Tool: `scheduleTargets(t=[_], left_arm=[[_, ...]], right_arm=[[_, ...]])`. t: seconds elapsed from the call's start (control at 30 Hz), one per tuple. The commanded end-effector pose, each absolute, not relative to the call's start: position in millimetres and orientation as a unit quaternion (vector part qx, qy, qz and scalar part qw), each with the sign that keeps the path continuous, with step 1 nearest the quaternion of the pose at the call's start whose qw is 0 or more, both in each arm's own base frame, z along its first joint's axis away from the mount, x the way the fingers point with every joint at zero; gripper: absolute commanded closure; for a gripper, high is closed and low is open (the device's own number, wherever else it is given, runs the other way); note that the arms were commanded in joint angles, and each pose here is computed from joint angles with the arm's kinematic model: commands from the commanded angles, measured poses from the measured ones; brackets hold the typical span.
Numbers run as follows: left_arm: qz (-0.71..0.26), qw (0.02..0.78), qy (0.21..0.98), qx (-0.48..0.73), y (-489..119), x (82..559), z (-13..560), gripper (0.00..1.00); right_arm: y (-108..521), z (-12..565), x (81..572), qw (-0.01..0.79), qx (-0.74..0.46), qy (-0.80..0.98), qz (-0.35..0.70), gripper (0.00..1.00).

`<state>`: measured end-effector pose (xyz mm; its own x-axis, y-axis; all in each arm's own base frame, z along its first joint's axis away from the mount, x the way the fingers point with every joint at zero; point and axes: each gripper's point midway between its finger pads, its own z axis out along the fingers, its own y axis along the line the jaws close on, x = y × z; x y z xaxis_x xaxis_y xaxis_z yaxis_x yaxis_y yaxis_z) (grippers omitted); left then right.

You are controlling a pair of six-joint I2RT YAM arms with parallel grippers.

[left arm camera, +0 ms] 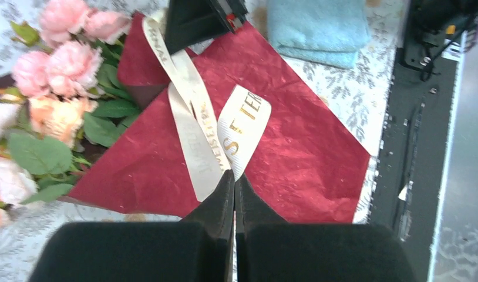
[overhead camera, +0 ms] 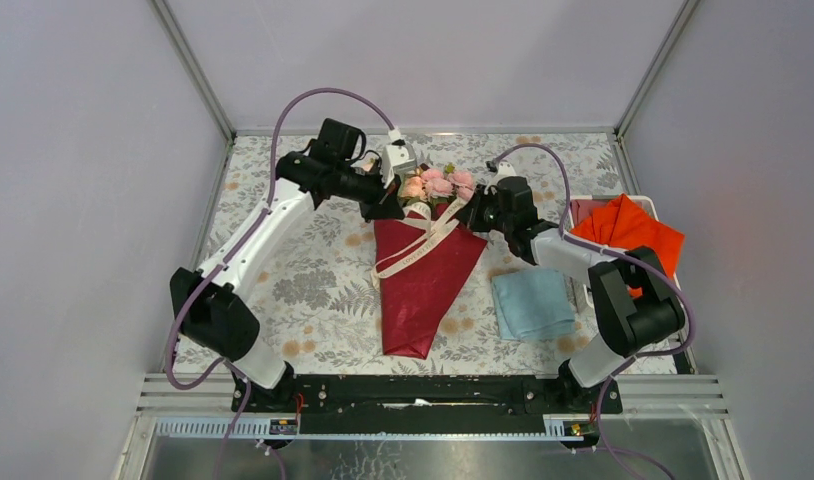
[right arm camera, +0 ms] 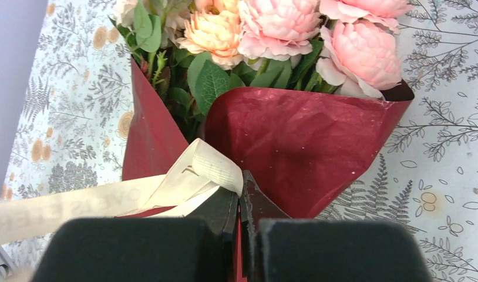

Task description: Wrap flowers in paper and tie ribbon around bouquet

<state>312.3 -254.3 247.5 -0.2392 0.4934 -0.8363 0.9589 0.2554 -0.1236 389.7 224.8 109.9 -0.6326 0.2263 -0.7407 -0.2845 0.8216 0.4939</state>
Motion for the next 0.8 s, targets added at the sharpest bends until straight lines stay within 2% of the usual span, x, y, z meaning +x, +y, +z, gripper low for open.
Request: scheduleTargets(t=[0.0, 0.13, 0.33, 0.4, 0.53, 0.63, 0.7, 0.77], left_arm=[[-0.371, 0.304, 0.728, 0.489, -236.3, 294.6, 243.0, 1.00], [-0.323, 0.326, 0.783, 0.419, -198.4, 316.8, 240.4, 0.99], [-0.223, 0.273, 0.865, 0.357, -126.5, 319.4, 162.4, 0.96], [-0.173, 0.248, 0.882, 0.361, -99.2, 312.2, 136.0, 0.87], [-0.007, 0.222, 0.907, 0.358, -35.3, 324.9, 111.6, 0.61], [0.092, 0.249, 0.906, 0.330, -8.0, 358.8, 126.8, 0.58], [0.072, 0.280, 0.896, 0.336, -28.7, 377.0, 146.0, 0.55], [-0.031, 0.305, 0.861, 0.407, -90.4, 373.0, 157.6, 0.45]], right_arm=[[223.9, 119.3, 401.4, 0.437, -0.033, 0.849, 0.296, 1.00], [223.2, 110.9, 398.7, 0.428, -0.037, 0.854, 0.295, 1.00], [229.1, 103.5, 394.8, 0.410, -0.047, 0.858, 0.308, 1.00], [231.3, 105.1, 394.2, 0.407, -0.053, 0.857, 0.312, 1.00], [239.7, 108.2, 390.6, 0.393, -0.068, 0.856, 0.330, 1.00], [243.9, 109.6, 389.6, 0.386, -0.073, 0.855, 0.338, 1.00], [245.4, 110.3, 388.5, 0.383, -0.075, 0.855, 0.340, 1.00], [246.5, 111.5, 387.5, 0.381, -0.077, 0.856, 0.341, 1.00]])
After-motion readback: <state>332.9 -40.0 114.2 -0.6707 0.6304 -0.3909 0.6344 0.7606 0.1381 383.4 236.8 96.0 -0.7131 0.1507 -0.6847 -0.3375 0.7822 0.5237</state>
